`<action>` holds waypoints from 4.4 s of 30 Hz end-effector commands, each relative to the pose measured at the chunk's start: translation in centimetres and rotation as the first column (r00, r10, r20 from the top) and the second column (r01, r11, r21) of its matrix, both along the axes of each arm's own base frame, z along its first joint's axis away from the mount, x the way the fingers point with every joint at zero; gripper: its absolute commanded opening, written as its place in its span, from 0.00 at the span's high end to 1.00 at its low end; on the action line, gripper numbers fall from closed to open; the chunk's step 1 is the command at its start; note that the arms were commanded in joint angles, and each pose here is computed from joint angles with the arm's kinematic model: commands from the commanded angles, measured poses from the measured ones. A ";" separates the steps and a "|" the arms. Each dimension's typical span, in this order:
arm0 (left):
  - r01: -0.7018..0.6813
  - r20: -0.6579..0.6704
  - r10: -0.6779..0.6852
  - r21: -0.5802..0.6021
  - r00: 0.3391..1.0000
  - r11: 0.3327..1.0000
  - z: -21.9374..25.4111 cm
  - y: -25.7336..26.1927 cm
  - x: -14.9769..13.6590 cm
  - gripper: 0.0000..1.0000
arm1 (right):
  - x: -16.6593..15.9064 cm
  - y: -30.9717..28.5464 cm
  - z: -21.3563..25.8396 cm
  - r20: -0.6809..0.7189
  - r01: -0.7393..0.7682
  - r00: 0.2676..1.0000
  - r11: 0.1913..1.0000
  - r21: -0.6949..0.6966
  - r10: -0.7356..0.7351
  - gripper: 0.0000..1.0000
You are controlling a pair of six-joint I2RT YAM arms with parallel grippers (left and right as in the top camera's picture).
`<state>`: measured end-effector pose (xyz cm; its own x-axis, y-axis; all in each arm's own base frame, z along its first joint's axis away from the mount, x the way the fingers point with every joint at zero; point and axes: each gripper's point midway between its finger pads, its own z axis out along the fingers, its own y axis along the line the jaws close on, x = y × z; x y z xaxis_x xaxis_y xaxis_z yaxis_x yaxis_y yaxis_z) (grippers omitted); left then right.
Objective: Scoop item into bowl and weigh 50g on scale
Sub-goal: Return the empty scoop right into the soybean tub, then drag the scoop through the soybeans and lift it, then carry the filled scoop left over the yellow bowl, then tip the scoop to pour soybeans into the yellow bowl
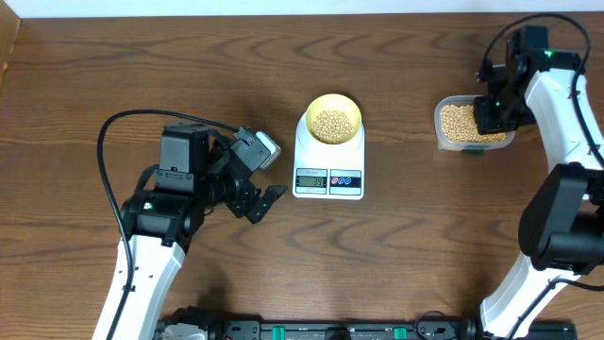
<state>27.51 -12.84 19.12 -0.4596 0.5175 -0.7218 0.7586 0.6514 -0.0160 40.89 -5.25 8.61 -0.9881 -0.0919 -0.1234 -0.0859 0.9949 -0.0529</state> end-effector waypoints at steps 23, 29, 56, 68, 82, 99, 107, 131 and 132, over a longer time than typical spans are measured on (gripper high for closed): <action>0.010 0.002 -0.010 0.000 1.000 1.000 0.0 0.0 -0.1 0.02 | 0.6 0.3 2.0 0.071 0.124 0.980 0.845 0.521 -0.187 0.99; 0.010 0.002 -0.010 0.000 1.000 1.000 0.0 0.0 -0.1 0.02 | 0.0 -1.9 2.6 0.070 0.163 0.967 0.803 0.573 -0.246 0.99; 0.010 0.002 -0.010 0.000 1.000 1.000 0.0 0.0 -0.1 0.02 | -0.2 -0.4 8.0 0.171 -0.007 0.949 0.524 0.852 -0.265 0.99; 0.010 0.002 -0.010 0.000 1.000 1.000 0.0 0.0 -0.1 0.02 | 1.3 7.2 10.0 0.157 -0.078 0.973 0.399 0.914 -0.169 0.99; 0.010 0.002 -0.010 0.000 1.000 1.000 0.0 0.0 -0.1 0.02 | 3.0 17.4 11.2 0.154 -0.134 0.988 0.342 0.930 -0.031 0.99; 0.010 0.002 -0.010 0.000 1.000 1.000 0.0 0.0 -0.1 0.02 | 1.7 26.4 11.2 0.147 -0.177 0.984 0.421 0.890 0.104 0.99; 0.010 0.002 -0.010 0.000 1.000 1.000 0.0 0.0 -0.1 0.02 | 1.3 26.9 10.6 0.139 -0.181 0.983 0.517 0.836 0.119 0.98; 0.010 0.002 -0.010 0.000 1.000 1.000 0.0 0.0 -0.1 0.02 | -0.6 27.5 9.3 0.193 -0.365 0.931 0.803 0.472 0.310 0.99; 0.010 0.002 -0.010 0.000 1.000 1.000 0.0 0.0 -0.1 0.03 | -0.6 27.7 9.2 0.201 -0.380 0.925 0.803 0.458 0.323 0.99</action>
<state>27.51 -12.84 19.12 -0.4599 0.5176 -0.7216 0.7586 0.6514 -0.0163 39.92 22.07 17.27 -0.9212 -0.2626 -0.2872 -0.3754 0.7943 0.4777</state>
